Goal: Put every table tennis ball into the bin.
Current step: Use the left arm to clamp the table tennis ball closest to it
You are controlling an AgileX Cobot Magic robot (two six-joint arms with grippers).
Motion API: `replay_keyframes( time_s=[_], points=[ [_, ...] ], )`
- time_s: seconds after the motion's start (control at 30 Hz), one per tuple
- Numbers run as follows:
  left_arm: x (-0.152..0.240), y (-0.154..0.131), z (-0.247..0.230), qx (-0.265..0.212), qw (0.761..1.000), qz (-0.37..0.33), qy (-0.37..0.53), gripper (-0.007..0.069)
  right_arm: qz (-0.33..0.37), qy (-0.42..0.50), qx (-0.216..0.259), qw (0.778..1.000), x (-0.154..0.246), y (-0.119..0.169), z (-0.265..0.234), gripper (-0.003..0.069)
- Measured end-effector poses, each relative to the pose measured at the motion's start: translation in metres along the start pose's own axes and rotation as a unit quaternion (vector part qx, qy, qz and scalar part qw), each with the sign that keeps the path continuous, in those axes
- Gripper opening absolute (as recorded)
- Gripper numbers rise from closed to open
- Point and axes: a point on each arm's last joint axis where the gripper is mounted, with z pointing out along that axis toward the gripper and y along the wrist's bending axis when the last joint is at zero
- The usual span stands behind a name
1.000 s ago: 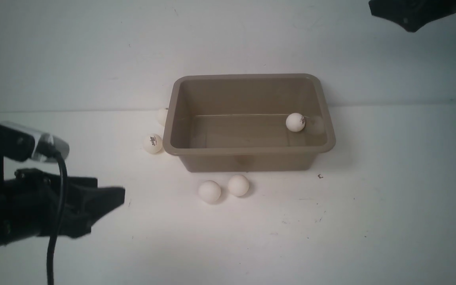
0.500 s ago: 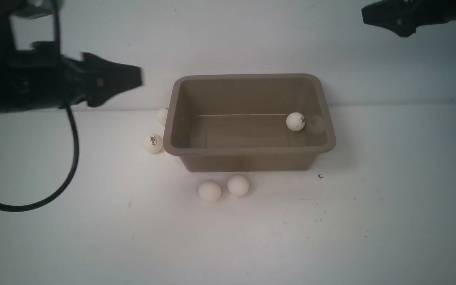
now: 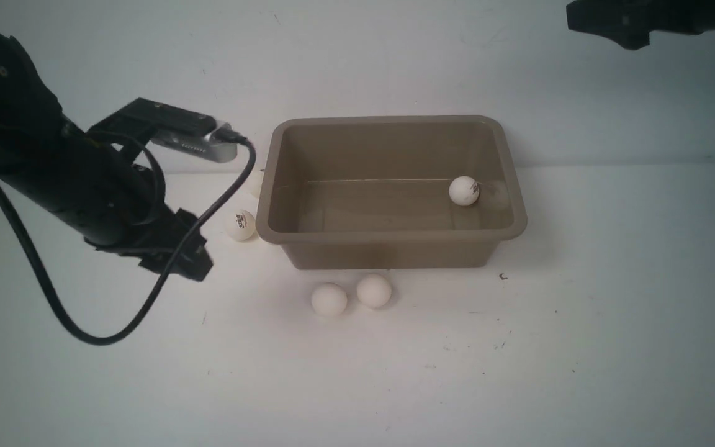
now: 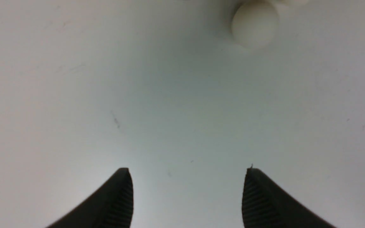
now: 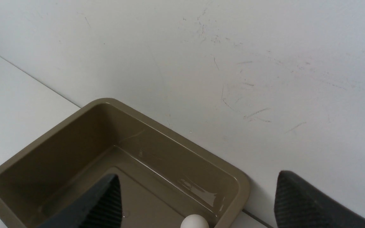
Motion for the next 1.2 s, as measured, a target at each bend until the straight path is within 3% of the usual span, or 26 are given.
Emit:
replay_keyframes(
  time_s=[0.23, 0.43, 0.67, 0.8, 0.93, 1.2],
  points=[
    [-0.018, -0.026, 0.034, 0.084, 0.996, 0.016, -0.039, 0.0419, -0.001, 0.001, -0.001, 1.000, 0.000, 0.000, 0.000, 0.0587],
    [-0.026, -0.046, 0.048, 0.148, 0.979, 0.055, -0.128, 0.0419, -0.002, 0.003, -0.003, 1.000, 0.001, 0.001, 0.000, 0.0583],
    [-0.006, -0.054, 0.065, 0.197, 0.964, 0.067, -0.163, 0.0419, -0.003, 0.006, -0.010, 1.000, 0.001, 0.002, 0.000, 0.0580],
    [0.013, -0.053, 0.074, 0.183, 0.969, 0.068, -0.151, 0.0419, -0.008, 0.010, -0.013, 1.000, 0.002, 0.002, 0.000, 0.0580],
    [0.025, -0.041, 0.086, 0.117, 0.979, 0.050, -0.161, 0.0419, -0.013, 0.011, -0.015, 1.000, 0.002, 0.003, 0.000, 0.0580],
    [0.019, -0.026, 0.109, 0.072, 0.975, 0.000, -0.211, 0.0419, -0.018, 0.013, -0.018, 1.000, 0.002, 0.003, 0.000, 0.0580]
  ],
)
